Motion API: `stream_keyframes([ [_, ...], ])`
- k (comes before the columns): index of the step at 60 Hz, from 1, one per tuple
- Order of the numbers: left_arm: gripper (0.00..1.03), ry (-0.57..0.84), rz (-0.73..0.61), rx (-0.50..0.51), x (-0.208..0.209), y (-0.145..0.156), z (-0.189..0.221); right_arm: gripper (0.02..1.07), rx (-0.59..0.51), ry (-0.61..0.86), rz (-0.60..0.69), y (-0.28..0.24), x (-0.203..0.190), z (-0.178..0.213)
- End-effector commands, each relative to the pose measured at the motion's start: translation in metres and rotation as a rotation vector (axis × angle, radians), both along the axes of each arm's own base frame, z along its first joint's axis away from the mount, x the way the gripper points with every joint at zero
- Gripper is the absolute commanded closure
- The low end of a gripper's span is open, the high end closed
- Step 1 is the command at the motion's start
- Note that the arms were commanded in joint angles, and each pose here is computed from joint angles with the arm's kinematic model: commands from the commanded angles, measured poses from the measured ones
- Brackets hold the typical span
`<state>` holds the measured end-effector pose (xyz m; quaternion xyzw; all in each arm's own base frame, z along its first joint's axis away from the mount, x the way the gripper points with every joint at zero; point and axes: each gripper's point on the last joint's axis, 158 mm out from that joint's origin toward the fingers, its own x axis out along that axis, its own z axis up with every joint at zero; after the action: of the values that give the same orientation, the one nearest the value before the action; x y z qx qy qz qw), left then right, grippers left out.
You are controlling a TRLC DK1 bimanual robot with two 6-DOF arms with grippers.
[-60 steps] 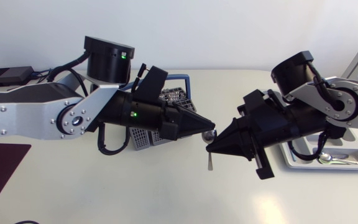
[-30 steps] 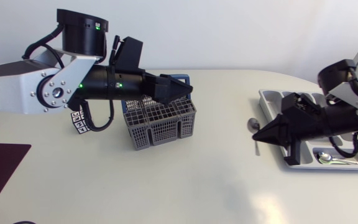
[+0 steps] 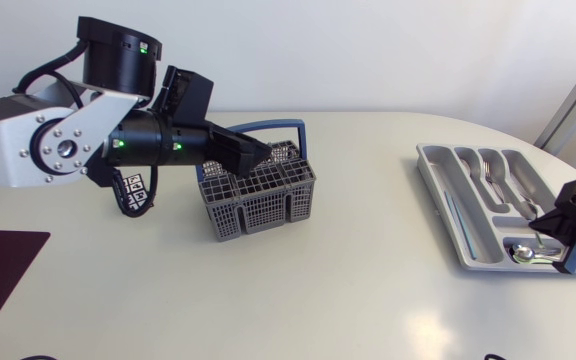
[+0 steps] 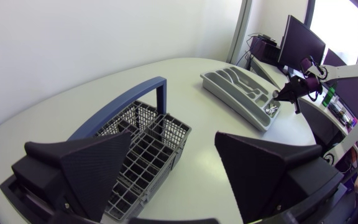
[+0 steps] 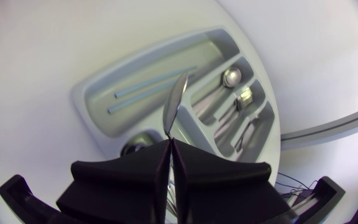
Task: Transfer all utensils from the basket to the drawer tray.
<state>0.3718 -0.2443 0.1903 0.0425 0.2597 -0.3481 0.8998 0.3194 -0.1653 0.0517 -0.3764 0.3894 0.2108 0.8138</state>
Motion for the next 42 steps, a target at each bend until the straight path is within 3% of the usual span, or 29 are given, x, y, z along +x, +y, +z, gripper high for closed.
stream_keyframes([
  [1,0.08,0.005,0.012,0.034,-0.005,0.01,-0.01,1.01,-0.052,0.029,0.012,-0.018,-0.012,-0.024],
  [14,0.08,0.022,0.023,0.052,-0.009,0.015,-0.016,1.01,-0.119,0.043,-0.038,-0.055,-0.018,-0.049],
  [29,0.07,0.008,0.073,0.093,-0.007,0.036,-0.016,1.0,-0.189,0.045,-0.027,-0.055,-0.023,-0.069],
  [32,0.07,0.008,0.086,0.094,-0.006,0.042,-0.015,0.89,-0.189,0.045,-0.026,-0.053,-0.025,-0.069],
  [38,0.07,0.007,0.122,0.098,-0.003,0.059,-0.012,0.39,-0.213,0.025,-0.022,-0.052,-0.026,-0.058],
  [42,0.07,0.01,0.152,0.098,-0.001,0.071,-0.01,0.32,-0.237,0.002,-0.024,-0.052,-0.028,-0.046],
])
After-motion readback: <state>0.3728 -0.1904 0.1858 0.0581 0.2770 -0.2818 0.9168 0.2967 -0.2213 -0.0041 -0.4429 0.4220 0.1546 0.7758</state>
